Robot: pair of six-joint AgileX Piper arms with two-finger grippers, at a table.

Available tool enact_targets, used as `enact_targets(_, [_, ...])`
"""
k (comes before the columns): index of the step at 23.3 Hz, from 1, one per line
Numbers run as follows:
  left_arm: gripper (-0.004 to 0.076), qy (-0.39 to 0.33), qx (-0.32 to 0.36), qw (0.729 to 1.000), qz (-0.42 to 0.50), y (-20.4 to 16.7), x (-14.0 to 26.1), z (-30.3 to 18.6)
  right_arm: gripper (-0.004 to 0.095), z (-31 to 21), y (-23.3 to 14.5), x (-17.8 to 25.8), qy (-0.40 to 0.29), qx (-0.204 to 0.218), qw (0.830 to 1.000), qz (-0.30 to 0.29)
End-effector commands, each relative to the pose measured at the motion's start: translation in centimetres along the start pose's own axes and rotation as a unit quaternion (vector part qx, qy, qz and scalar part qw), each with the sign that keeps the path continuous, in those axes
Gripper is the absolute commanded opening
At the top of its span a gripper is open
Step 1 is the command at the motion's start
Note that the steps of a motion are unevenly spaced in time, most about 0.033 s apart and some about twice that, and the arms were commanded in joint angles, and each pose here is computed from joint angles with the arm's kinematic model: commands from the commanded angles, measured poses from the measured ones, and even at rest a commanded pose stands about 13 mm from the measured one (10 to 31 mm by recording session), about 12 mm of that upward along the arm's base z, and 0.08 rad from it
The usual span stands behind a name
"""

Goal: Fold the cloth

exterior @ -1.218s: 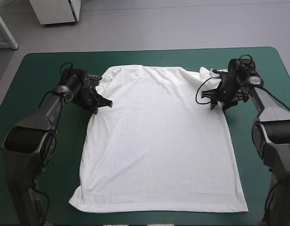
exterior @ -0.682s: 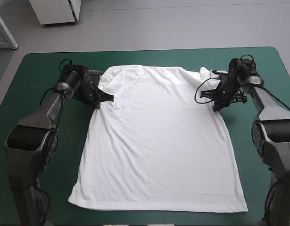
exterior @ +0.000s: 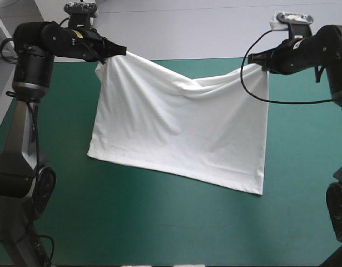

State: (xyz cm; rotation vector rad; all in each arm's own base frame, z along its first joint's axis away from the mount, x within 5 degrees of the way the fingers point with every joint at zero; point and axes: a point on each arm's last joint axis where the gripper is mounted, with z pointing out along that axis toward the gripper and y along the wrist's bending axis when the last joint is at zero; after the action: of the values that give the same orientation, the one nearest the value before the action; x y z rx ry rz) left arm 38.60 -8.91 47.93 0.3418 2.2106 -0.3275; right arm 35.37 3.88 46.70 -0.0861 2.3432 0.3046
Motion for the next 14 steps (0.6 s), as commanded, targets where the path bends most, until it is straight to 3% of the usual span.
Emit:
enact_targets(1, [-0.0009, -0.091, 0.028, 0.995, 0.04, -2.6, -1.4, -8.7, -0.0019, -8.7, 2.1, -1.9, -0.145, -0.019, 0.988, -0.039])
enact_targets(4, [-0.0009, -0.14, 0.027, 0.988, 0.06, -3.6, -1.6, -13.1, -0.0019, -13.4, 3.3, -2.5, -0.219, -0.029, 0.973, -0.066])
enact_targets(7, [-0.0009, -0.192, 0.042, 0.977, 0.088, -5.0, -1.1, -17.8, -0.0019, -19.3, 4.8, -2.1, -0.304, -0.044, 0.947, -0.093])
enact_targets(11, [-0.0009, -0.227, 0.045, 0.967, 0.103, -5.7, -0.7, -20.7, -0.0019, -22.3, 5.4, -1.4, -0.343, -0.049, 0.932, -0.103])
enact_targets(14, [-0.0009, -0.241, 0.033, 0.964, 0.106, -5.6, -0.8, -21.1, -0.0019, -22.3, 5.4, -1.3, -0.342, -0.048, 0.933, -0.103])
